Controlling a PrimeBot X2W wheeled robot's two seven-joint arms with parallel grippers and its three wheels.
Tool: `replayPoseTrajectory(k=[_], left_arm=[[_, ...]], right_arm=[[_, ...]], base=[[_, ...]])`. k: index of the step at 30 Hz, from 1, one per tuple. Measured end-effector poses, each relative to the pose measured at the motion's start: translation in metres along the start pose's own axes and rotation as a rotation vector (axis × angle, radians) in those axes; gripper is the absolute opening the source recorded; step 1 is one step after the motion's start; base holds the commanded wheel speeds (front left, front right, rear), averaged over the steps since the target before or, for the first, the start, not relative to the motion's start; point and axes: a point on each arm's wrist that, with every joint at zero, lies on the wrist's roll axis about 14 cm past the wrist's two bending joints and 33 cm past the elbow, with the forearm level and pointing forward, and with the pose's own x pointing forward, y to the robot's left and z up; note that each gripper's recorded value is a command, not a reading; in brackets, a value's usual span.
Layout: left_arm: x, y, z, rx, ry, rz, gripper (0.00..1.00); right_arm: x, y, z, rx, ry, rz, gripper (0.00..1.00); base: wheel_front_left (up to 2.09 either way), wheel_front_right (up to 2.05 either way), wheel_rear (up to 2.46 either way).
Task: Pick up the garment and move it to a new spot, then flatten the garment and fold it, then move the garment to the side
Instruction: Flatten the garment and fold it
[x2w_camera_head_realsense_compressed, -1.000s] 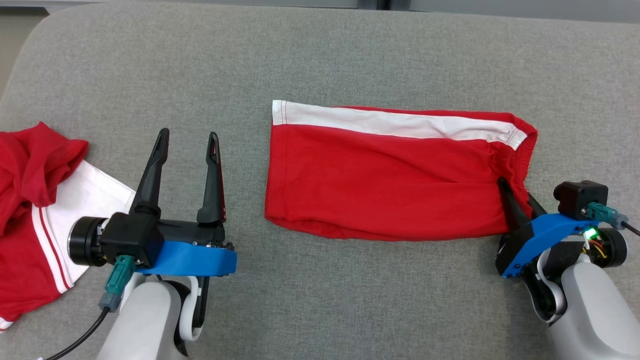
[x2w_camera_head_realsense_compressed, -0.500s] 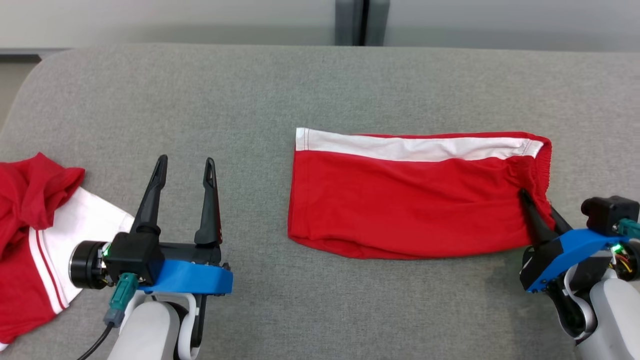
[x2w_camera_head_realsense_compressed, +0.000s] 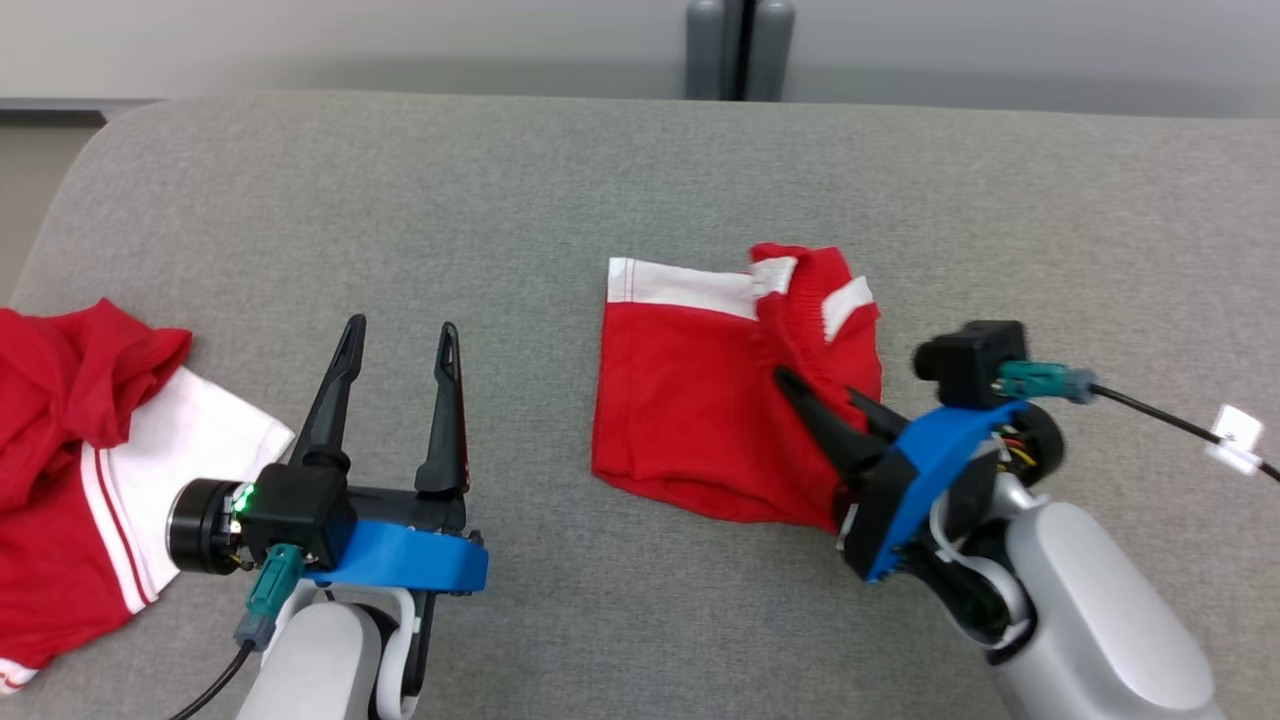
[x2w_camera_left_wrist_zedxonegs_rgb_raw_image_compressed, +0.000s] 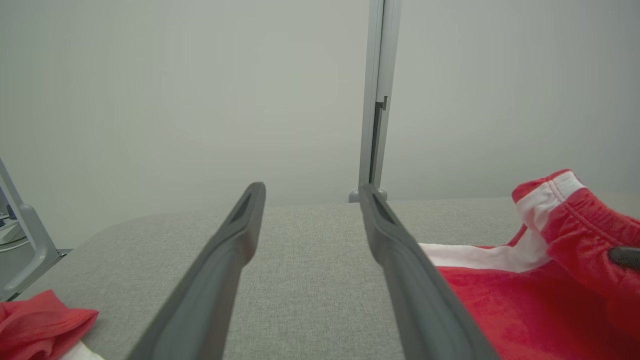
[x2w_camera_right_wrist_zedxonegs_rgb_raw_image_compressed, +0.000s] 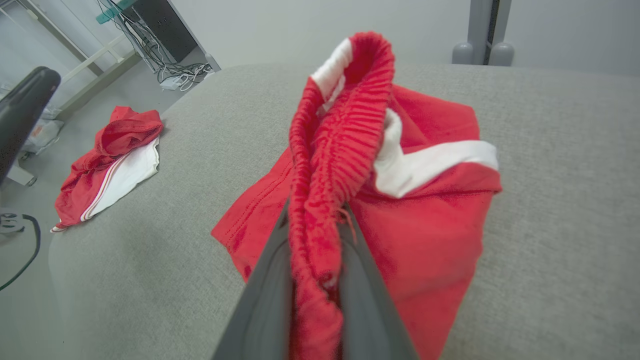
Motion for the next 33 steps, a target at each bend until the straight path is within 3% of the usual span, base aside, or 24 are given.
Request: replayPoseTrajectory(k=[5, 14, 16, 17, 22, 26, 33], left_arm=[[0.001, 0.008, -0.003, -0.006, 0.008, 0.027, 1.0], [0.003, 0.023, -0.014, 0.007, 0.038, 0.072, 1.0], [0.004, 0.024, -0.017, 0.004, 0.043, 0.077, 1.0], [0.004, 0.024, -0.018, 0.003, 0.045, 0.078, 1.0], [0.007, 0.021, -0.018, -0.001, 0.042, 0.072, 1.0], [0.01, 0.021, -0.014, -0.002, 0.029, 0.069, 1.0], [0.011, 0.013, -0.015, 0.008, 0.031, 0.043, 1.0]], right_arm=[[0.032, 0.04, -0.02, 0.026, 0.07, 0.109, 0.0], [0.071, 0.041, -0.043, 0.052, 0.09, 0.123, 0.0], [0.075, 0.043, -0.045, 0.041, 0.076, 0.131, 0.36], [0.077, 0.045, -0.044, 0.022, 0.065, 0.135, 1.0], [0.076, 0.058, -0.026, -0.045, -0.066, 0.176, 1.0], [0.065, 0.047, 0.002, -0.1, -0.211, 0.156, 1.0], [0.017, -0.025, 0.045, -0.162, -0.405, -0.059, 1.0]], base=[[0.0, 0.0, 0.0], [0.0, 0.0, 0.0], [0.0, 0.0, 0.0], [0.0, 0.0, 0.0], [0.0, 0.0, 0.0], [0.0, 0.0, 0.0], [0.0, 0.0, 0.0]])
